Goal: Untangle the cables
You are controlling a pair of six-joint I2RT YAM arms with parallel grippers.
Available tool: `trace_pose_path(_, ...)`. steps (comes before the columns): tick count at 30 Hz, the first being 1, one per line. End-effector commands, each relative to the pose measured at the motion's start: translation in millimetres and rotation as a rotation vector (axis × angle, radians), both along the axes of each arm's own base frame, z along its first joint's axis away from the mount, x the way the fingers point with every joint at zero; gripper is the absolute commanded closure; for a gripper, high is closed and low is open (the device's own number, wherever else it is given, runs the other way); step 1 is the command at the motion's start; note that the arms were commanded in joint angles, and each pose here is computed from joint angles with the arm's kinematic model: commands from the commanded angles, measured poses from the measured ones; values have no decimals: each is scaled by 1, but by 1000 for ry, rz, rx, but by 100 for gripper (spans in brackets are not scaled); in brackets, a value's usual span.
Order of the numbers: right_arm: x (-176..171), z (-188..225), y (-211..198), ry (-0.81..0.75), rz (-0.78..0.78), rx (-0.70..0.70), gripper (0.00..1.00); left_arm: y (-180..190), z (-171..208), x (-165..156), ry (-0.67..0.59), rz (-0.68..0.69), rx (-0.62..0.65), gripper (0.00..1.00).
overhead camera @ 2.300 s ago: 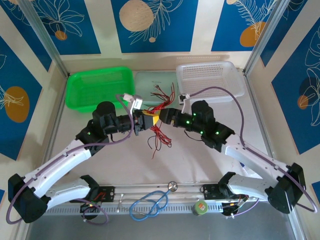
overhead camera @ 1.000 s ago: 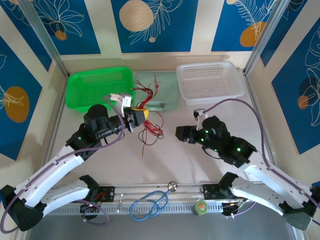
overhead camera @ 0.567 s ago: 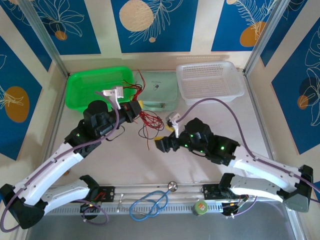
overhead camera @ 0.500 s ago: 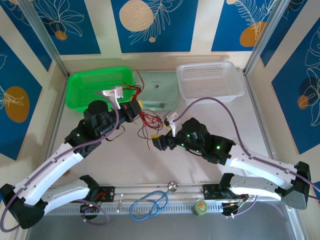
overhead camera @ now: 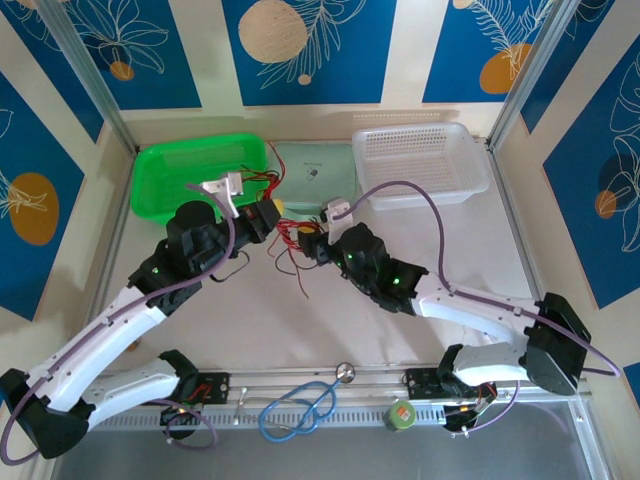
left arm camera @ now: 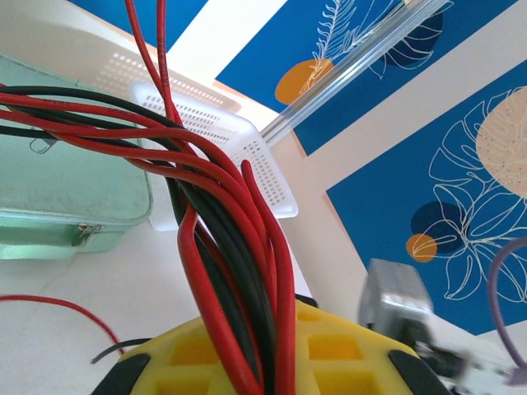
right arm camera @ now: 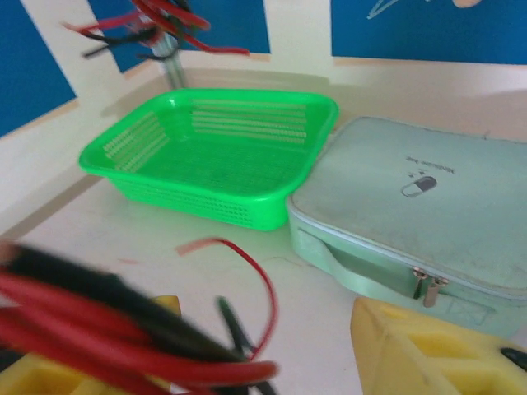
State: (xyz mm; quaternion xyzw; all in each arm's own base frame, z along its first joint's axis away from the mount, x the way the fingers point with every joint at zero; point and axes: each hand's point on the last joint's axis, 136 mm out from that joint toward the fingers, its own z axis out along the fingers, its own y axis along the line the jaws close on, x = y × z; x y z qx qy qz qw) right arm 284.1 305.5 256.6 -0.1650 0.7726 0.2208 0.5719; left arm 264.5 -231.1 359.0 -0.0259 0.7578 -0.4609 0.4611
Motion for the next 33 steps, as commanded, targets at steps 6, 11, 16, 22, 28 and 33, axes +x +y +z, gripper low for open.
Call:
trace_pose_path(6, 20, -25, -29, 107, -194, 50, 51, 22, 52, -13, -106, 41, -57, 100)
trace_pose_path(11, 4, -64, -58, 252, -253, 30, 51, 34, 63, -16, -141, 78, -31, 100)
trace_pose_path(16, -25, -90, -80, 404, -261, 45, 47, 38, 63, -15, -151, 100, -11, 100)
trace_pose_path(22, -50, -100, -111, 590, -338, 163, 50, 34, 54, -10, -137, 97, -12, 100)
trace_pose_path(28, -60, -97, -123, 686, -396, 288, 60, 26, 45, -7, -115, 76, -27, 100)
trace_pose_path(33, -63, -85, -101, 717, -307, 324, 56, 20, 36, -4, -95, 64, -27, 100)
